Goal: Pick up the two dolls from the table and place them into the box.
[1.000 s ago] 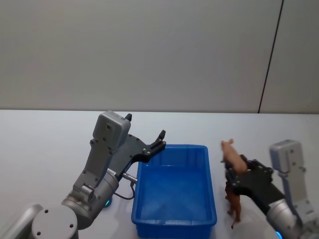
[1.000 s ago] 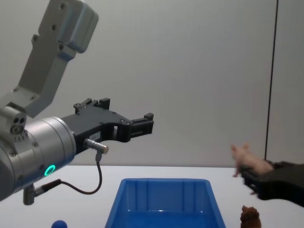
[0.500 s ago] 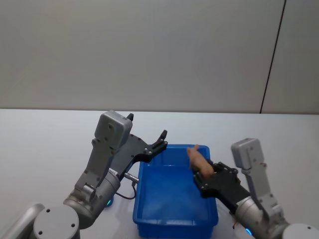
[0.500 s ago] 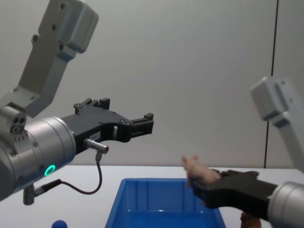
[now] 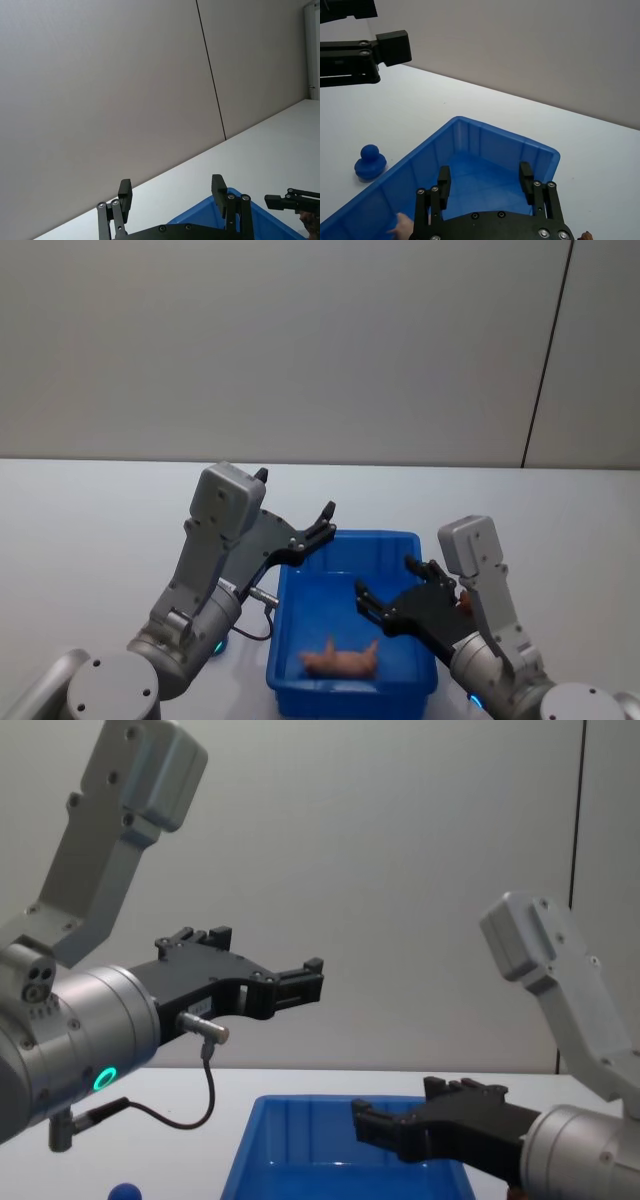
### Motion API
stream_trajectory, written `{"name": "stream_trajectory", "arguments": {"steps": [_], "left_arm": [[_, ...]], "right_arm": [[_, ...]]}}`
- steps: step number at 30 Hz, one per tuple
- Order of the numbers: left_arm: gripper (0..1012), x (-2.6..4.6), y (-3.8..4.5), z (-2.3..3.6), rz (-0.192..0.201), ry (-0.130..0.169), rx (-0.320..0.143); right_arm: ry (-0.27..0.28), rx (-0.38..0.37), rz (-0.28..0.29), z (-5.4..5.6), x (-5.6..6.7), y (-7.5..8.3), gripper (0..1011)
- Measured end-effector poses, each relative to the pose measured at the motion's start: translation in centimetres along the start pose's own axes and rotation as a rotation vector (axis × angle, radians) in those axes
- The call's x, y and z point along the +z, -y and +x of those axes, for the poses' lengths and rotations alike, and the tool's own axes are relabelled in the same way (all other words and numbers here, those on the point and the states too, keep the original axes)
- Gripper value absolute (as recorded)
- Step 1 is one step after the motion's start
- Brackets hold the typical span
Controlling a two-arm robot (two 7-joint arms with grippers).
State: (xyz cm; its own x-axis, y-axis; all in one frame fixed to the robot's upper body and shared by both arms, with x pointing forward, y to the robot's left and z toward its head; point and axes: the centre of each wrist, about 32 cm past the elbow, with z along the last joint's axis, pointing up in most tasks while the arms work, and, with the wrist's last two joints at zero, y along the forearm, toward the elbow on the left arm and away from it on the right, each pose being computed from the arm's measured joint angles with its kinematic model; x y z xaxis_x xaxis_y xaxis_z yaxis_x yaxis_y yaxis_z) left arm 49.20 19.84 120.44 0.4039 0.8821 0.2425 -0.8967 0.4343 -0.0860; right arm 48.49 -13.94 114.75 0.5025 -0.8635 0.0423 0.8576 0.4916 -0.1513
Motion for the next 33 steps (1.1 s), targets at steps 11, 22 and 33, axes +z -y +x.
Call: {"name": "stream_trajectory", "arguments": {"steps": [11, 22, 33], "left_arm": [[1002, 0.00, 0.00, 0.00, 0.000, 0.000, 0.000], [1001, 0.00, 0.00, 0.00, 0.000, 0.000, 0.000], [1001, 0.00, 0.00, 0.00, 0.000, 0.000, 0.000]], "right_arm": [[0.007, -0.079, 0.019, -0.1, 0.3, 0.8, 1001], [0.015, -0.195, -0.010, 0.4, 0.4, 2.6, 1001], [0.016, -0.279, -0.089, 0.8, -0.1, 3.8, 1001]]}}
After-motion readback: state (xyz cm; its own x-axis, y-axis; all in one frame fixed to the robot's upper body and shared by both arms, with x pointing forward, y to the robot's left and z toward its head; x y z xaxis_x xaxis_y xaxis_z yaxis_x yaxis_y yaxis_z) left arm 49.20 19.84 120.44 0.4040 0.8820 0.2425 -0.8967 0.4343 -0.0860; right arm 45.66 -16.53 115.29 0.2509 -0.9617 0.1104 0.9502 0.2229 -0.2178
